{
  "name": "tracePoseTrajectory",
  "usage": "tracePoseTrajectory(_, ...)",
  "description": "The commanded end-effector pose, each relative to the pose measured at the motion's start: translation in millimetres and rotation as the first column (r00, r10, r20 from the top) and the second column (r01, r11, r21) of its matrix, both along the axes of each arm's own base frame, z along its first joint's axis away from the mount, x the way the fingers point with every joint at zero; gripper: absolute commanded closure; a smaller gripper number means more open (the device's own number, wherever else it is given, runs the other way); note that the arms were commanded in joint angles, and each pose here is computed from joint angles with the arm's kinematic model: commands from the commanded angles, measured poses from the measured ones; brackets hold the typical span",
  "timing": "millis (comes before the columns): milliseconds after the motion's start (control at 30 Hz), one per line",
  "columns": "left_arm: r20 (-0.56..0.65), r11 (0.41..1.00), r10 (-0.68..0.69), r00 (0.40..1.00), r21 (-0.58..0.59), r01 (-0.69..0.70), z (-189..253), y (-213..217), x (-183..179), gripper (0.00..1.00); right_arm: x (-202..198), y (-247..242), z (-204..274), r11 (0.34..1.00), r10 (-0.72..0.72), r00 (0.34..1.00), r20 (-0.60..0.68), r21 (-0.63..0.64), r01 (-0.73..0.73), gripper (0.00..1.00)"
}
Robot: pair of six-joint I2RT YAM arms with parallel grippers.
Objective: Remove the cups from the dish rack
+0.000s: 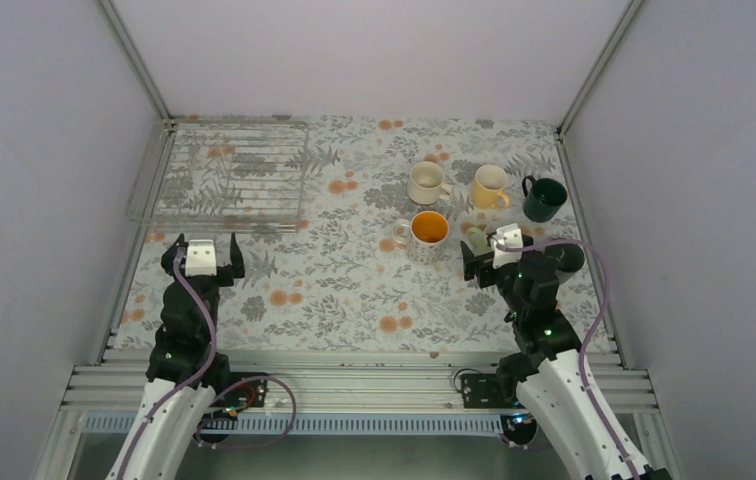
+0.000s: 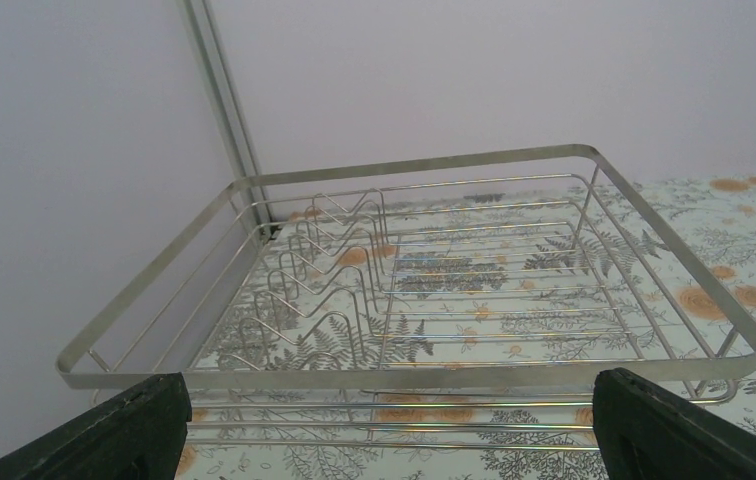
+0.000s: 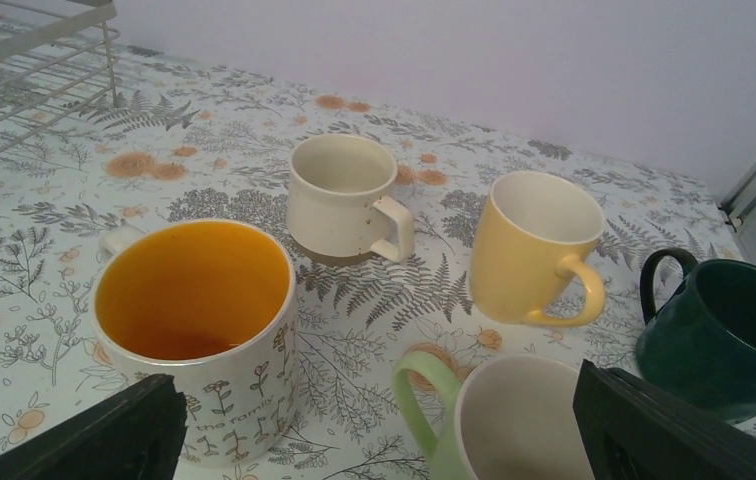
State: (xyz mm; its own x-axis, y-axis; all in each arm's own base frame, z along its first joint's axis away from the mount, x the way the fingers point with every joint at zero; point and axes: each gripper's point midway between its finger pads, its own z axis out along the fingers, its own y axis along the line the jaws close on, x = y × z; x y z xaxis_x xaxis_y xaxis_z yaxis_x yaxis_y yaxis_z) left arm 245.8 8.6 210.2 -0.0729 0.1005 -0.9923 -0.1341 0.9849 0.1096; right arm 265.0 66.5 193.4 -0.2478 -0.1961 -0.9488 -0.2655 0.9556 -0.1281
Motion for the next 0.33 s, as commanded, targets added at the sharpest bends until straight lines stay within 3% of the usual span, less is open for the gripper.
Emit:
tracePoseTrajectory(0,0.034,1.0,0.019,0.999,-0.022,-0.018,5.4,3.5,-0.6,0.0,-0.4,3.0,10.5,1.0,0.013,1.0,0.025,0.024,-0.014,0.0)
tracePoseTrajectory(300,0.029,1.0,0.022,0.999,-0.019,-0.022,5.3,4.0,0.3,0.0,0.1,2.7,9.8,1.0,0.011,1.0,0.023,0.023,-0.011,0.0)
